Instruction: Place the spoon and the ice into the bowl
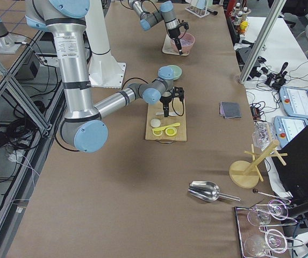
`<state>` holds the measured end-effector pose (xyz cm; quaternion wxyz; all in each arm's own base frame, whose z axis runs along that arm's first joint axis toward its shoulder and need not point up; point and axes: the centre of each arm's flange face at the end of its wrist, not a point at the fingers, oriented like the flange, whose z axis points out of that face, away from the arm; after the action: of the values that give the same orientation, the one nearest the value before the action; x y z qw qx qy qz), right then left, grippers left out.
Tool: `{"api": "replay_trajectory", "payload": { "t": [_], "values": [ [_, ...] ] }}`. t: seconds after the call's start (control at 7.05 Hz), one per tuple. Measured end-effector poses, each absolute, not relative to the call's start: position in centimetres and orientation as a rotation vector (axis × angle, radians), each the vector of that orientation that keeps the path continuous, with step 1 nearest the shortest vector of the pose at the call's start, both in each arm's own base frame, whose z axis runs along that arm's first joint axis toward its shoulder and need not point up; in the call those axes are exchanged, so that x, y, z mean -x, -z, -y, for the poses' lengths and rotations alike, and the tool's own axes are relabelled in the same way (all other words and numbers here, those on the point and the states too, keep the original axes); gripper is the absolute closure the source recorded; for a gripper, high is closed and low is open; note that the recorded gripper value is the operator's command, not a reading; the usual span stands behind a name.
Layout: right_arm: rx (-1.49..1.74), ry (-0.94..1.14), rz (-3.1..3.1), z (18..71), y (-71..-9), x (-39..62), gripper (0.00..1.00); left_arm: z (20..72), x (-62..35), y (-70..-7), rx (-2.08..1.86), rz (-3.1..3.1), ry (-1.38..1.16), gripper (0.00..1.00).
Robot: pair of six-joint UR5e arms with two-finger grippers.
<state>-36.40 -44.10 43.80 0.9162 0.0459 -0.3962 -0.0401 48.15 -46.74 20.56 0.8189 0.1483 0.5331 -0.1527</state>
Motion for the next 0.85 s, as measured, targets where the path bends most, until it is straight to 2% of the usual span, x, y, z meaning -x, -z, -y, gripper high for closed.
{"api": "replay_trajectory", "payload": {
  "t": [0.14, 0.28, 0.43, 0.57, 0.71, 0.85],
  "values": [
    [-0.099, 0.090, 0.819, 44.39, -44.38, 36.99, 0.26, 46.19, -48.82, -20.60, -0.316, -1.134, 0.327, 1.00],
    [-0.104, 0.093, 0.816, 44.70, -44.75, 37.52, 0.53, 45.96, -49.14, -20.74, -0.315, -1.131, 0.328, 1.00],
    [-0.112, 0.093, 0.810, 44.88, -44.96, 37.80, 0.74, 45.87, -49.24, -20.86, -0.315, -1.129, 0.328, 1.00],
    [-0.116, 0.092, 0.809, 44.96, -44.92, 37.81, 0.89, 45.85, -49.25, -20.97, -0.315, -1.127, 0.328, 1.00],
    [-0.118, 0.092, 0.811, 44.99, -44.78, 37.65, 1.00, 45.82, -49.26, -20.99, -0.315, -1.127, 0.328, 1.00],
    [-0.119, 0.090, 0.813, 45.02, -44.73, 37.43, 1.00, 45.81, -49.25, -21.07, -0.314, -1.126, 0.328, 1.00]
  ]
}}
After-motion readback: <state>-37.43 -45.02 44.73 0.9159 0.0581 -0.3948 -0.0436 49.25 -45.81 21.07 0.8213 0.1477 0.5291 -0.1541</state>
